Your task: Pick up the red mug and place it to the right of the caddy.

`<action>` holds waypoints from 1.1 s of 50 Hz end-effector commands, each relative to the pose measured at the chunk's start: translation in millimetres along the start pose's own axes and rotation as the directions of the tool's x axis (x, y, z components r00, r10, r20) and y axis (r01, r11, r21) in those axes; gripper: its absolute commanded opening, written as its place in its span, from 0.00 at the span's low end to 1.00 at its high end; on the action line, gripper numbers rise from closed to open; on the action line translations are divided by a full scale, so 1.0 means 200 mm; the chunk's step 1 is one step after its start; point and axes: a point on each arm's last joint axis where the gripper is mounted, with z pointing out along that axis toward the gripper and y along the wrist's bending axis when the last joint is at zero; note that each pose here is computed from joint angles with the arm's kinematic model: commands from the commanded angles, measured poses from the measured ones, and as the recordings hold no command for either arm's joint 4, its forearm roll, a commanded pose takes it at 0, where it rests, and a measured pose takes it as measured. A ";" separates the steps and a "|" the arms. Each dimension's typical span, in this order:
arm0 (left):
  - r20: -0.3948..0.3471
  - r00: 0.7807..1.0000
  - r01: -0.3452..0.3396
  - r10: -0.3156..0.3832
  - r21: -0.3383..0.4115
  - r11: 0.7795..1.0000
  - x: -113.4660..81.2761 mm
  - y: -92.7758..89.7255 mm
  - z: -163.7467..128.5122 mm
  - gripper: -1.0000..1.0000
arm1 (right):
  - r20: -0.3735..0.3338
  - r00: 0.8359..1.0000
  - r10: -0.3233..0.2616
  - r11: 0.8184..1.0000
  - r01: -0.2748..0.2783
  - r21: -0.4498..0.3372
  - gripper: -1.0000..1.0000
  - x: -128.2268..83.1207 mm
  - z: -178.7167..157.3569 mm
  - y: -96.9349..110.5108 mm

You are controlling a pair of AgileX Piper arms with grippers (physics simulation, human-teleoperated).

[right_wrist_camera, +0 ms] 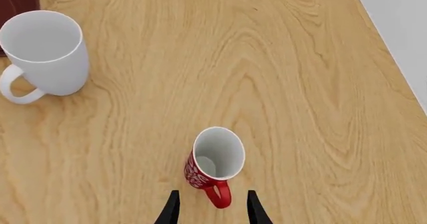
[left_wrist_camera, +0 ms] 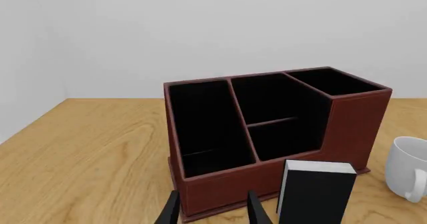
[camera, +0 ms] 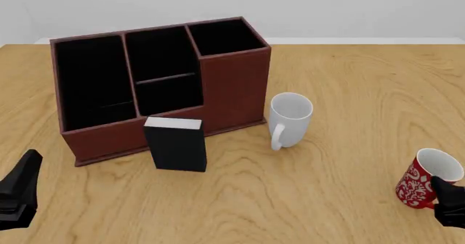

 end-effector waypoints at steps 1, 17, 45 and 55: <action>0.000 1.000 0.000 0.000 0.000 1.000 0.00 0.00 0.00 1.00 | -0.019 1.000 -0.022 1.000 0.022 -0.004 1.00 0.01 0.04 0.00; 0.000 1.000 0.000 0.000 0.000 1.000 0.00 0.00 0.00 1.00 | -0.037 0.998 -0.058 0.998 0.058 0.004 1.00 0.01 0.08 -0.01; 0.000 1.000 0.000 0.000 0.000 1.000 0.00 0.00 0.00 1.00 | -0.090 0.994 -0.066 0.998 0.066 -0.005 1.00 0.10 0.18 0.02; 0.000 1.000 0.000 0.000 0.000 1.000 0.00 0.00 0.00 1.00 | -0.106 0.992 -0.066 0.998 0.065 -0.004 1.00 0.13 0.21 0.02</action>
